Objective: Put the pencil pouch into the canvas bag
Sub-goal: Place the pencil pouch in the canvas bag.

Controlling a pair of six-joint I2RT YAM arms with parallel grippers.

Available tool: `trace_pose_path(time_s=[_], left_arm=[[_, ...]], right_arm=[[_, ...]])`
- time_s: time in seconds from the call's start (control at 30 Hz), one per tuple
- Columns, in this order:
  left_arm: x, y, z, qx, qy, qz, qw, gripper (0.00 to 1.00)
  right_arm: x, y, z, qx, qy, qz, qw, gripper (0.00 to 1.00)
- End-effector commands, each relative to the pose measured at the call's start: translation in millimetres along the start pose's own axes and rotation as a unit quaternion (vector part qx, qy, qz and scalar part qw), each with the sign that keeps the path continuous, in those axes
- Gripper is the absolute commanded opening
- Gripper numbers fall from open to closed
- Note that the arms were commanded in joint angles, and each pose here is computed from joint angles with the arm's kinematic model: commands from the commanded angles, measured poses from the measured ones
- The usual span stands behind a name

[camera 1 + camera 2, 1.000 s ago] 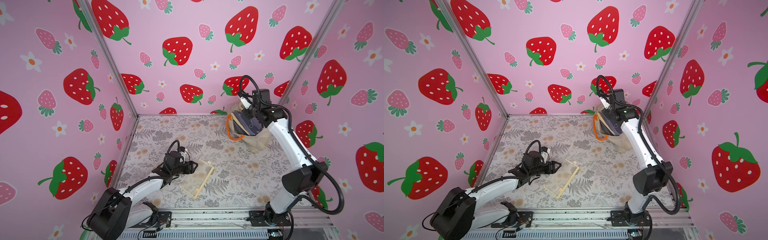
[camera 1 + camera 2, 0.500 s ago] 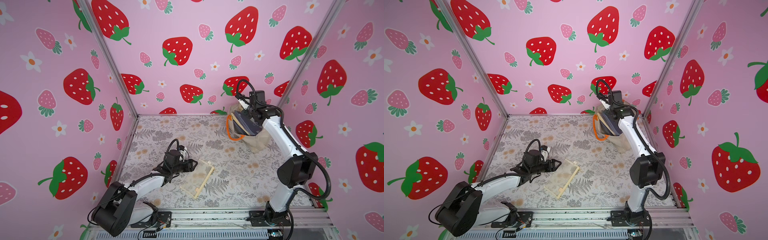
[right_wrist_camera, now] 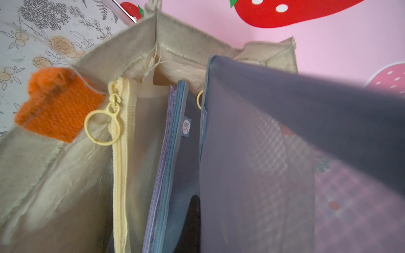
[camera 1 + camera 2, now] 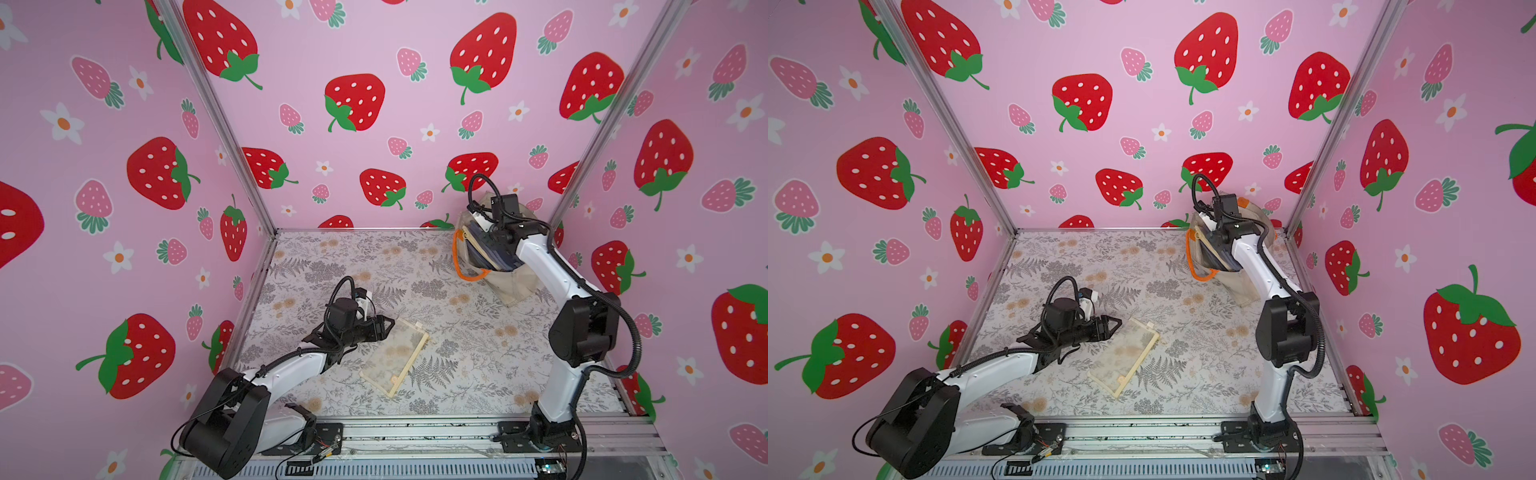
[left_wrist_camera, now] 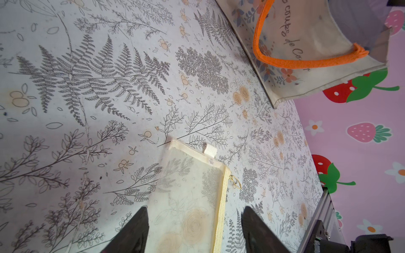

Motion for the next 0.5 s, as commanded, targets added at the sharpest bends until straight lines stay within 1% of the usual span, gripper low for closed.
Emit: trace_pose_path(time_s=[0.0,0.47], left_arm=[[3.8,-5.2,-7.5,-0.006,-0.017,0.016,1.0,0.69],[3.9,0.1,-6.9,-0.001,-0.02,0.011,1.0,0.69]], right_arm=[[-13.2,-2.2,10.2,-0.022,0.008,-0.017,1.0,0.0],[-53.8,9.0,25.4,-0.05,0.041,-0.06,0.996,0.0]])
Point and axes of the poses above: each gripper's point midway between its finger pads, its own x axis back along the fingers, its own y axis along the line the jaws close on, z = x × y, the point moved 9 cm from there along x, back along the fingers, and after that the axes turned 2 degrees about -x, right-handed, at the moved point
